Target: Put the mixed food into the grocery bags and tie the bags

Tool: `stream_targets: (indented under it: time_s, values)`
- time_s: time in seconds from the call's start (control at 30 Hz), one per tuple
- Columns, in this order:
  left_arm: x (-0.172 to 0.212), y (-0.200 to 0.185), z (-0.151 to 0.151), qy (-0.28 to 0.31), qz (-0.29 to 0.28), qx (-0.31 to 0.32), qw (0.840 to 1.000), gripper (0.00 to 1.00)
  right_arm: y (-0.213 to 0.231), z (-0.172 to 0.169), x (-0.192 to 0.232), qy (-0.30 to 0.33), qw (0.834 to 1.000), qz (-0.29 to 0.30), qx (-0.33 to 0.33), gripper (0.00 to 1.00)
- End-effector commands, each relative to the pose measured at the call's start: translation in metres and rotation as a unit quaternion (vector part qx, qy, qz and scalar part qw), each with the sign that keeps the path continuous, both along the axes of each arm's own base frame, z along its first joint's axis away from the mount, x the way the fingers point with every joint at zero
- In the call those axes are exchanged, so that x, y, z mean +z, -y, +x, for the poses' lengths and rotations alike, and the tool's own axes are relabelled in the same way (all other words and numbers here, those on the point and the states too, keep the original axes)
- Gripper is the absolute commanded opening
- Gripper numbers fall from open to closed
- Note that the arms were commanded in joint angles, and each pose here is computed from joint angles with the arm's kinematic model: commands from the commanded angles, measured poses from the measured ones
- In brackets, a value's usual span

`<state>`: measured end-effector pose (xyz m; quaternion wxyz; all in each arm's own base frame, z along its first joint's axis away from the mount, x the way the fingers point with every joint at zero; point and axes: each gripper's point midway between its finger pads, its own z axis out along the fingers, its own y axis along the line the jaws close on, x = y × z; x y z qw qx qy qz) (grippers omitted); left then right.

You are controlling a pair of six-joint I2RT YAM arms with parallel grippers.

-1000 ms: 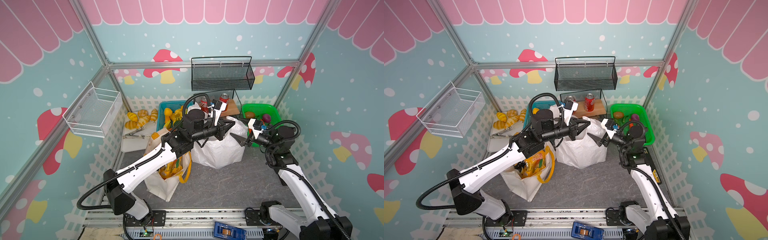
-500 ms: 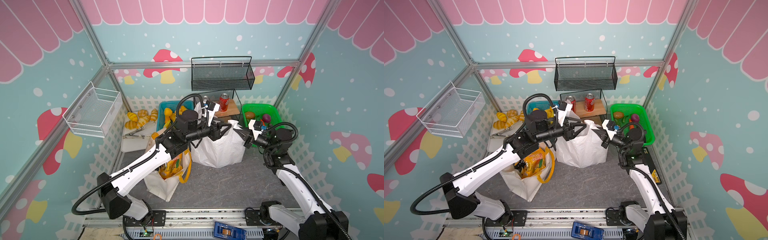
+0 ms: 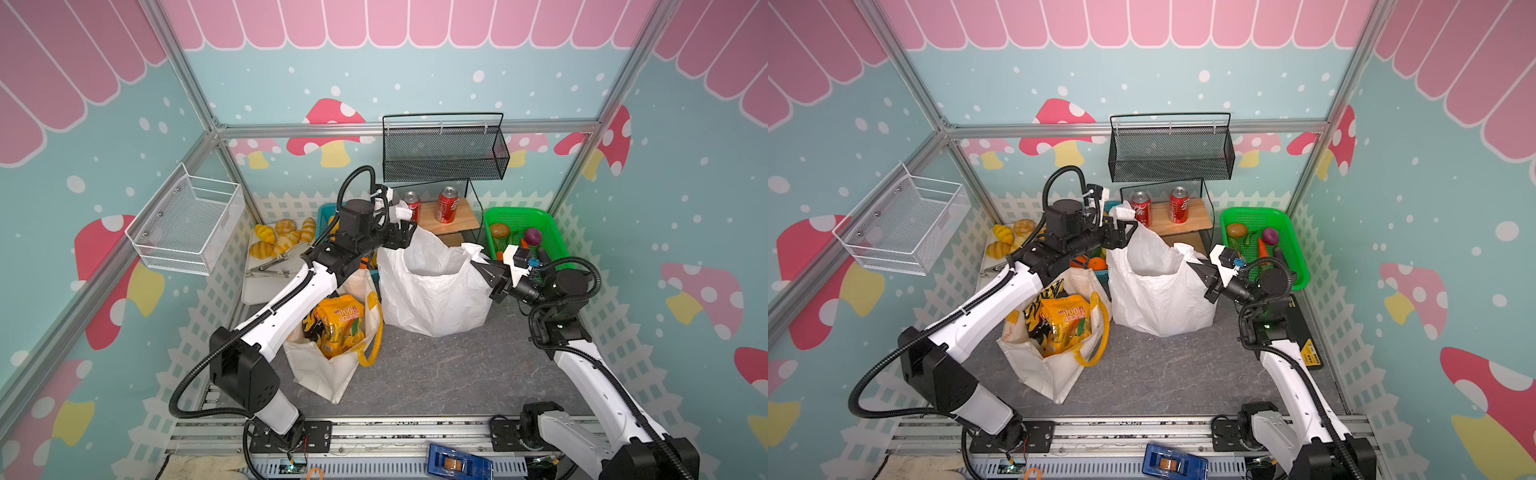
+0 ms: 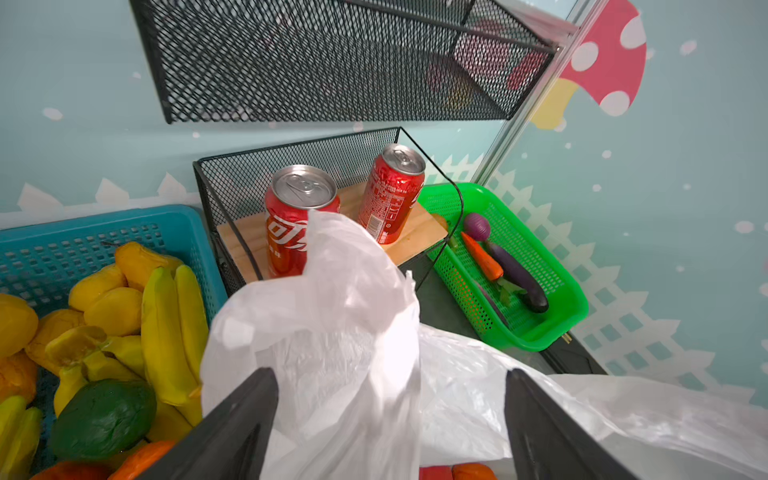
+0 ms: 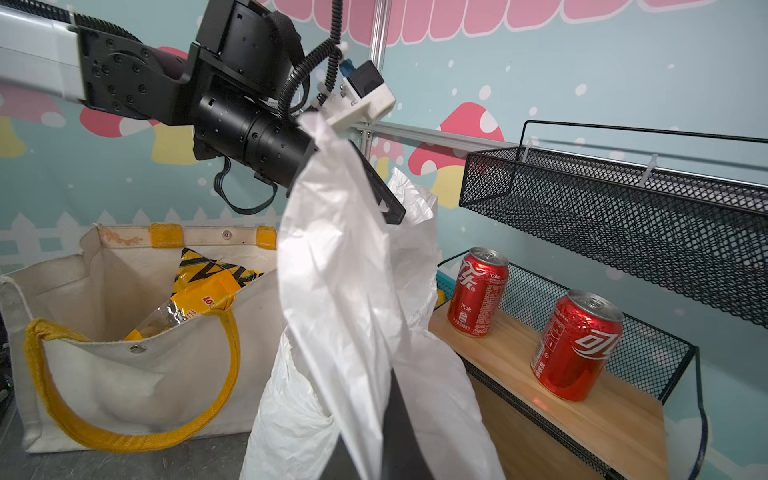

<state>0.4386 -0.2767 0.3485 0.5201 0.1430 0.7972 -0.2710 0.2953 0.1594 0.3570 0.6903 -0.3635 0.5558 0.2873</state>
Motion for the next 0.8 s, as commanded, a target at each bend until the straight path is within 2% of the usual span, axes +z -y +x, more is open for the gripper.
stream_targets:
  time_s: [0.0,0.2,0.3,0.33,0.4,0.47,0.57,0.63,0.77]
  values:
    - [0.013,0.007,0.002,0.02,0.019,-0.02,0.999,0.82,0.002,-0.001,0.004,0.011,1.0,0.003,-0.004,0.0]
    - [0.012,0.017,0.02,0.016,0.013,-0.019,1.0,0.54,0.005,0.002,0.003,0.01,1.0,0.005,-0.015,0.0]
    - [0.028,0.025,0.015,0.03,-0.003,-0.045,0.999,0.34,0.014,0.007,0.007,0.004,0.999,0.013,-0.048,0.0]
    - [0.038,0.026,0.009,0.039,-0.01,-0.056,0.998,0.25,0.019,0.01,0.01,-0.001,0.998,0.018,-0.067,0.0]
    - [0.059,0.027,-0.006,0.054,-0.033,-0.077,0.995,0.12,0.033,0.018,0.015,-0.027,0.993,0.034,-0.113,0.0]
    - [0.084,0.026,-0.03,0.06,-0.075,-0.1,0.99,0.08,0.046,0.02,0.017,-0.05,0.986,0.048,-0.152,0.0]
    - [0.117,0.025,-0.073,0.092,-0.146,-0.143,0.975,0.03,0.063,0.018,0.015,-0.077,0.974,0.062,-0.203,0.0]
    - [0.124,0.02,-0.092,0.106,-0.181,-0.156,0.965,0.0,0.07,0.015,0.015,-0.08,0.969,0.067,-0.225,0.0]
    - [0.114,0.017,-0.108,0.098,-0.196,-0.177,0.96,0.0,0.076,0.009,0.02,-0.059,0.966,0.067,-0.243,0.0]
